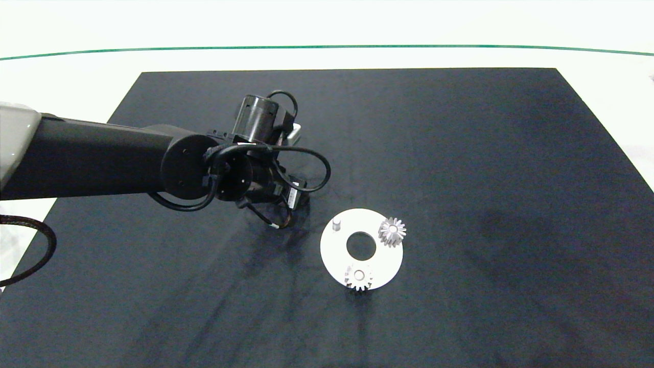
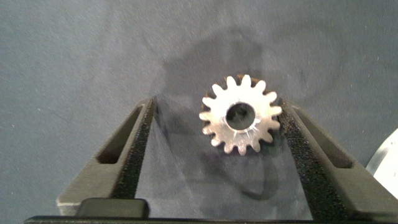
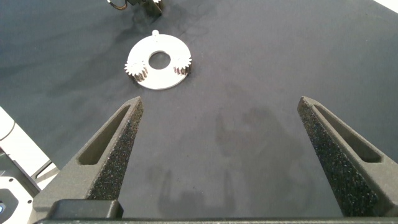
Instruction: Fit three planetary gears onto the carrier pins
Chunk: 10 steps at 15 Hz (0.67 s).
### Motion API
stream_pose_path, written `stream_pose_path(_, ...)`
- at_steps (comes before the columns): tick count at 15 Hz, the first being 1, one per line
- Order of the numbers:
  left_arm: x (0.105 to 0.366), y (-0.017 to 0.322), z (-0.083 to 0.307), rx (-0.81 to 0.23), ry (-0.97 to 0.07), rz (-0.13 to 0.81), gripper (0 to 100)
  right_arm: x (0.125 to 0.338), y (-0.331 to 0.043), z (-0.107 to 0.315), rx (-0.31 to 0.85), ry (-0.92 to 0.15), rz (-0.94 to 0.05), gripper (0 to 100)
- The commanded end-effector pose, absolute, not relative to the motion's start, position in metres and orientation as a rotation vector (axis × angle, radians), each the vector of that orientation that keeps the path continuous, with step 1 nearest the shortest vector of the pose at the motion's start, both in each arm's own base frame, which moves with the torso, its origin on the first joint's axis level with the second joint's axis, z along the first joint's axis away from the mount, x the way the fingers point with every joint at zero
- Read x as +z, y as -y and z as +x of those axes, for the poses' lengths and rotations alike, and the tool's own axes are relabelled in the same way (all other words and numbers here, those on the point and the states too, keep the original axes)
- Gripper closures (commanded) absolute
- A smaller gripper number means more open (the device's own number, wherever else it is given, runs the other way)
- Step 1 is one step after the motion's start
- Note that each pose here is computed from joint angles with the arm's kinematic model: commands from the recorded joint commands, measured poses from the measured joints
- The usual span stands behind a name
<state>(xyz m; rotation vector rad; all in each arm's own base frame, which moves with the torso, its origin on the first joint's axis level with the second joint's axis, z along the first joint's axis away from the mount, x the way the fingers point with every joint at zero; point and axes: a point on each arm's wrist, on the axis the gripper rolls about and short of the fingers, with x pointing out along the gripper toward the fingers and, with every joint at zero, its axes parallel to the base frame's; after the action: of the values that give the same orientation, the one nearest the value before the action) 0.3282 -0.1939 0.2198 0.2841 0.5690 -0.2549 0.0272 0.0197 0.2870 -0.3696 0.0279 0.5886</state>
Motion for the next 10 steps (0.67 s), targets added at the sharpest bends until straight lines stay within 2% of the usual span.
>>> stream_pose_path(1, 0.2206, 0.1926, 0.3262, -0.252, -0.570, 0.284, 29, 0.2868, -0.0195, 0.0271, 0.588, -0.029, -0.372, 0)
stream_pose_path(10, 0.2193, 0.1925, 0.3238, -0.255, -0.576, 0.288, 47, 0.2864, -0.0200, 0.0275, 0.590, -0.031, -0.374, 0)
